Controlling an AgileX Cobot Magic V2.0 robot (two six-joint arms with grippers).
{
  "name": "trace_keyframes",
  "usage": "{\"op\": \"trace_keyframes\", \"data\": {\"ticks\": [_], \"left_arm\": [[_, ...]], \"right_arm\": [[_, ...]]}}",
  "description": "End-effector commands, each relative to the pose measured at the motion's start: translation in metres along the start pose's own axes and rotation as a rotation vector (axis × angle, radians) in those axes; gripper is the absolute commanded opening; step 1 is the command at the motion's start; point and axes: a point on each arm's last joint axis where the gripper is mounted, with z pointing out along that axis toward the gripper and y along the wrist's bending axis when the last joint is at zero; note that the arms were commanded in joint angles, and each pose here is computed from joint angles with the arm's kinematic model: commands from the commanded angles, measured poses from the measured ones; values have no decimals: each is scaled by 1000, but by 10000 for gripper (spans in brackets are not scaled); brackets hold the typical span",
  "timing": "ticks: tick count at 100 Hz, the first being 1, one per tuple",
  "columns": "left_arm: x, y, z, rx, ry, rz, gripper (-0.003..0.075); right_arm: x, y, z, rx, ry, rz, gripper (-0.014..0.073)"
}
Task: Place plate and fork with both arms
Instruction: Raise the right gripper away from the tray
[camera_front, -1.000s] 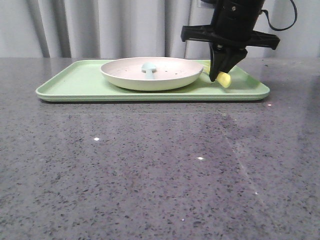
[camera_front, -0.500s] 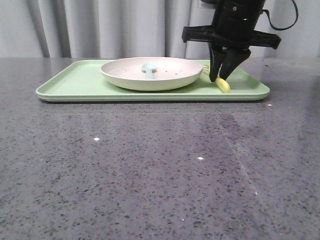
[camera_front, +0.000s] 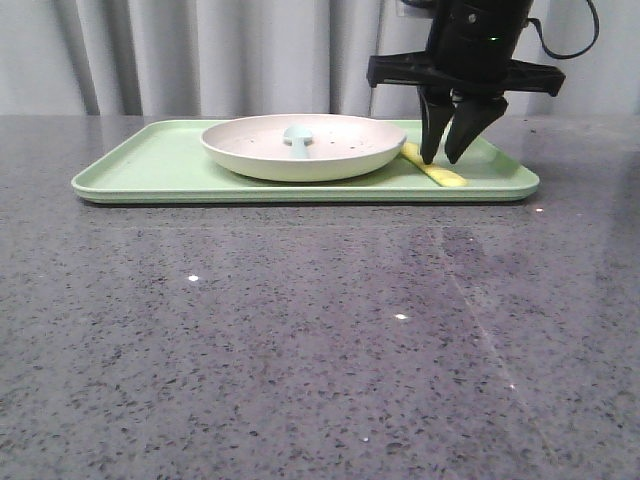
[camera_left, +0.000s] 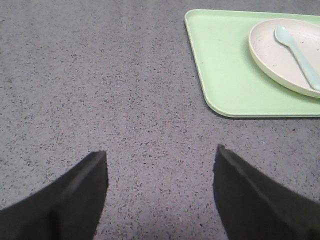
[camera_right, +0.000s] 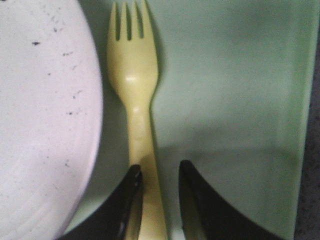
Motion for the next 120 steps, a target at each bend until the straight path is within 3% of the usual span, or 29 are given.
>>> {"op": "trace_keyframes", "data": {"ticks": [1, 33, 52, 76, 120], "left_arm": [[-15, -2, -4, 10, -103, -13, 438], [-15, -2, -4, 10, -103, -13, 438], [-15, -2, -4, 10, -103, -13, 438], [-15, -2, -4, 10, -103, -13, 438], [-15, -2, -4, 10, -103, -13, 438]], "right_arm": [[-11, -1, -41, -9, -126, -23, 209], [-13, -7, -108, 50, -294, -80, 209], [4, -19, -155, 127, -390, -127, 209], [55, -36, -196, 150, -461, -139, 209], [180, -82, -229, 245, -551, -60, 209]]}}
